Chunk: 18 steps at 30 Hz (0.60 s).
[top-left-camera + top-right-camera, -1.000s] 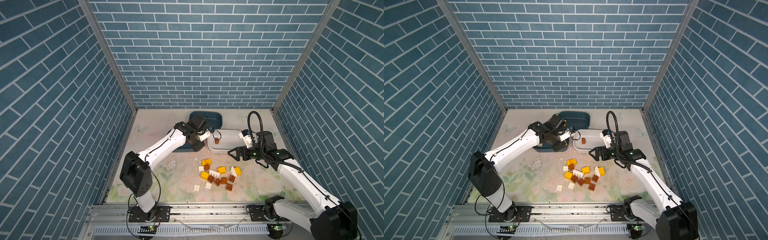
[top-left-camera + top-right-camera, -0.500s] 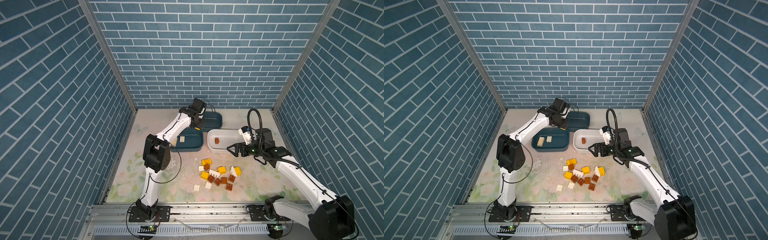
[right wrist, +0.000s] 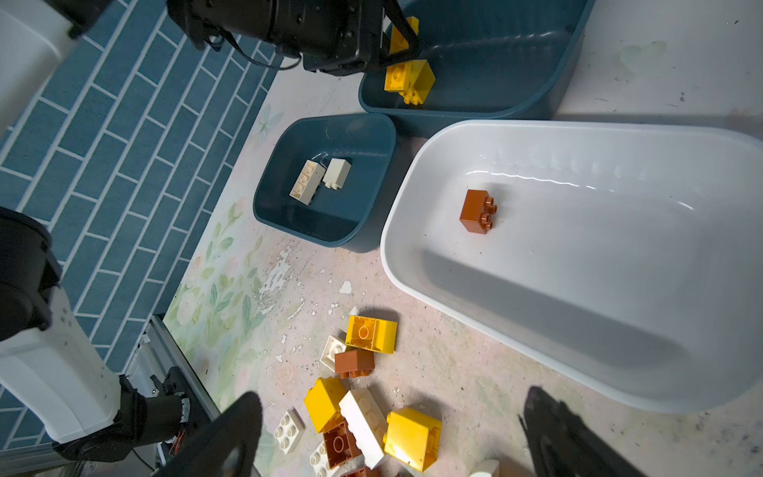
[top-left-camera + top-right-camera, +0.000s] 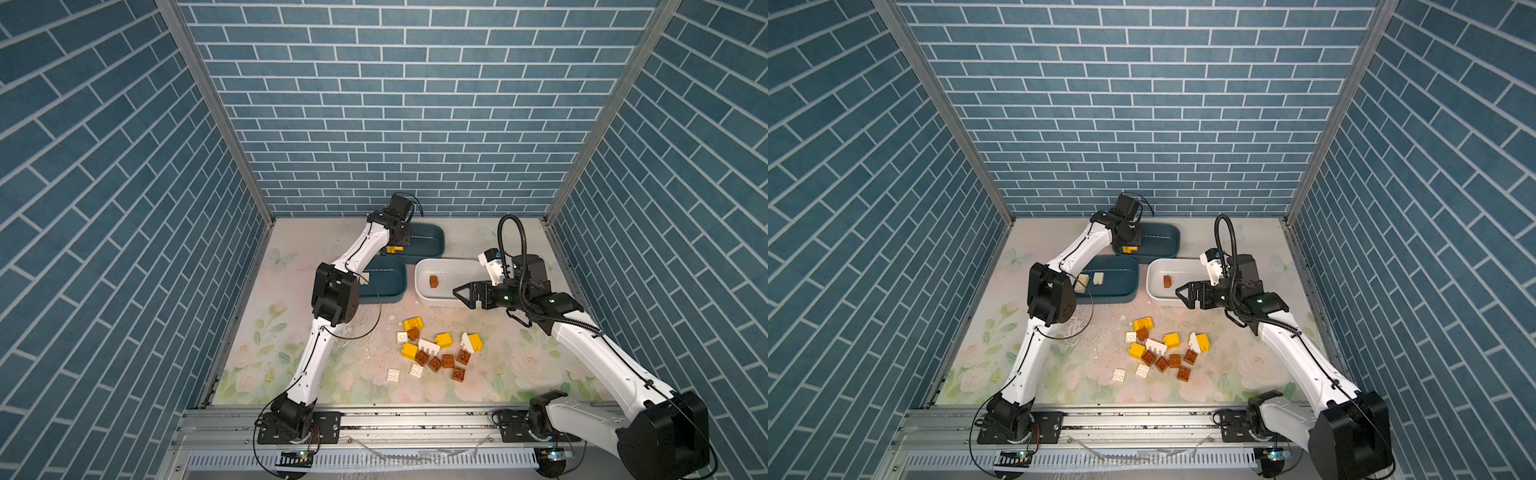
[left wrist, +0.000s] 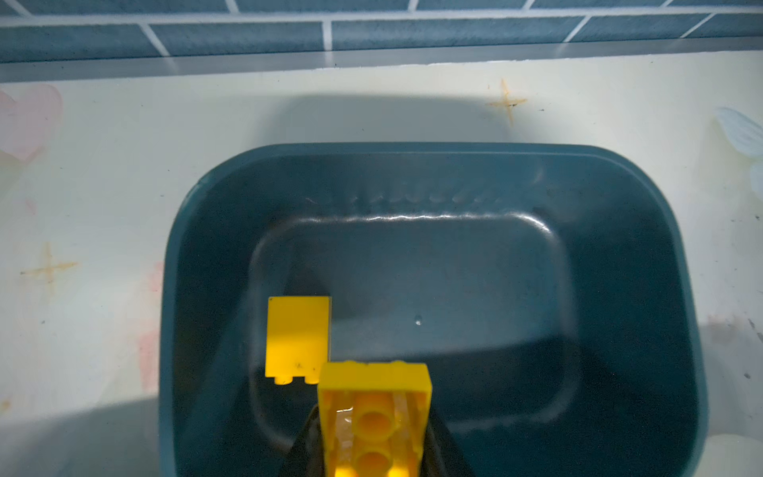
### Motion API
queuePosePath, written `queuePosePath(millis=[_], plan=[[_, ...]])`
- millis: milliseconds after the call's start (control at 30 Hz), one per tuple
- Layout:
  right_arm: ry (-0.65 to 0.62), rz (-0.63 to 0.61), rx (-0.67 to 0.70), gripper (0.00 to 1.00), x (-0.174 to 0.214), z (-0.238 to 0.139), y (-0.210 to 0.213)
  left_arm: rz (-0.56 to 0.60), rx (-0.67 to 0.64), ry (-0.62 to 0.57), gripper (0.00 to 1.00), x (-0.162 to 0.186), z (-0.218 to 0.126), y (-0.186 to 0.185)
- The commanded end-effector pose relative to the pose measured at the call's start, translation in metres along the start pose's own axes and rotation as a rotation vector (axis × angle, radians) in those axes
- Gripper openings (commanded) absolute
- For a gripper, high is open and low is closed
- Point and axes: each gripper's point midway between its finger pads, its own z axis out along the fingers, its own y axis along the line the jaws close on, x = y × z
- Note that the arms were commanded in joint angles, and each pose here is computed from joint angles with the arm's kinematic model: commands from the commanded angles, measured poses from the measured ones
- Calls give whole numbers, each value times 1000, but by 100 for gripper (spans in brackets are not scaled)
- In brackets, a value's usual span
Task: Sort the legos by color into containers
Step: 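Carry the yellow brick with the left gripper to the farther teal tub, release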
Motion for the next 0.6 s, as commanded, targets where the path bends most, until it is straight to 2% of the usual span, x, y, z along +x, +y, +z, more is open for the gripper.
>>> queuePosePath(millis=[0,133,267,400,567], plan=[[-54,0,-35,99,-22,-7,13,-18,-38,-9,26,-2,7,8],[-49,2,-37,99,-23,-8,14,5,-25,-50,26,-8,21,6],[-43,1,-33,99,-22,-10,15,12,-5,-44,32,-5,26,3],[-39,1,-33,99,-19,-11,15,16,-7,-44,41,-5,20,3],[-35,1,-35,98,-16,-13,16,18,3,-46,62,-9,-2,2]])
